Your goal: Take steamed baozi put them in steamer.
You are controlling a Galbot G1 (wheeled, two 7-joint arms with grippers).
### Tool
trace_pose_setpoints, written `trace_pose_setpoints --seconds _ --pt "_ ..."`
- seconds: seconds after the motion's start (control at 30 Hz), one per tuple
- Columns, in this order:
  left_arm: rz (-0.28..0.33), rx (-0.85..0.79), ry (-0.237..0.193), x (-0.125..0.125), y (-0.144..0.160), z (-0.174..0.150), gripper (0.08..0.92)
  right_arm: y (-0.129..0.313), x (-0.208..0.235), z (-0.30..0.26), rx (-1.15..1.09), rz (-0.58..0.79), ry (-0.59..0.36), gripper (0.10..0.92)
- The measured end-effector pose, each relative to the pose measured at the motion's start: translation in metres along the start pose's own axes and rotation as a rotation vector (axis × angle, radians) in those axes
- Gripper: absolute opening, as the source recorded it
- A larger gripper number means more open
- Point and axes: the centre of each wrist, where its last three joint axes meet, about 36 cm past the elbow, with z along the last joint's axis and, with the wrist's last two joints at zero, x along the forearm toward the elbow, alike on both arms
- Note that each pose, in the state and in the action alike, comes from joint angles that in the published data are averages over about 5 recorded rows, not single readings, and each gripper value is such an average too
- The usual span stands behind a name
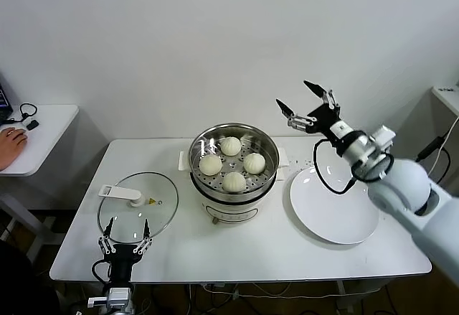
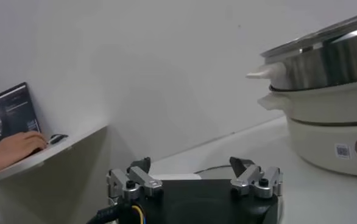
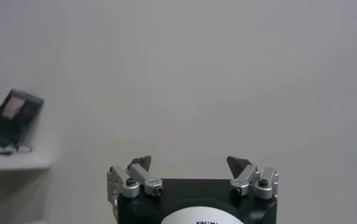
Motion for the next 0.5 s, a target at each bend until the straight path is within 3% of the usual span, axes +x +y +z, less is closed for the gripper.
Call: trace_pose_setpoints --seconds 0.2,0.5 --pt "-0.001 0.000 0.003 0.001 0.000 0.001 0.823 0.022 0.042 0.041 -0.108 0.106 -0.060 0.823" --pt "-0.010 -0.002 0.005 0.002 0.002 0.001 0.823 0.078 0.113 0.100 -0.250 0.224 -0.062 0.823"
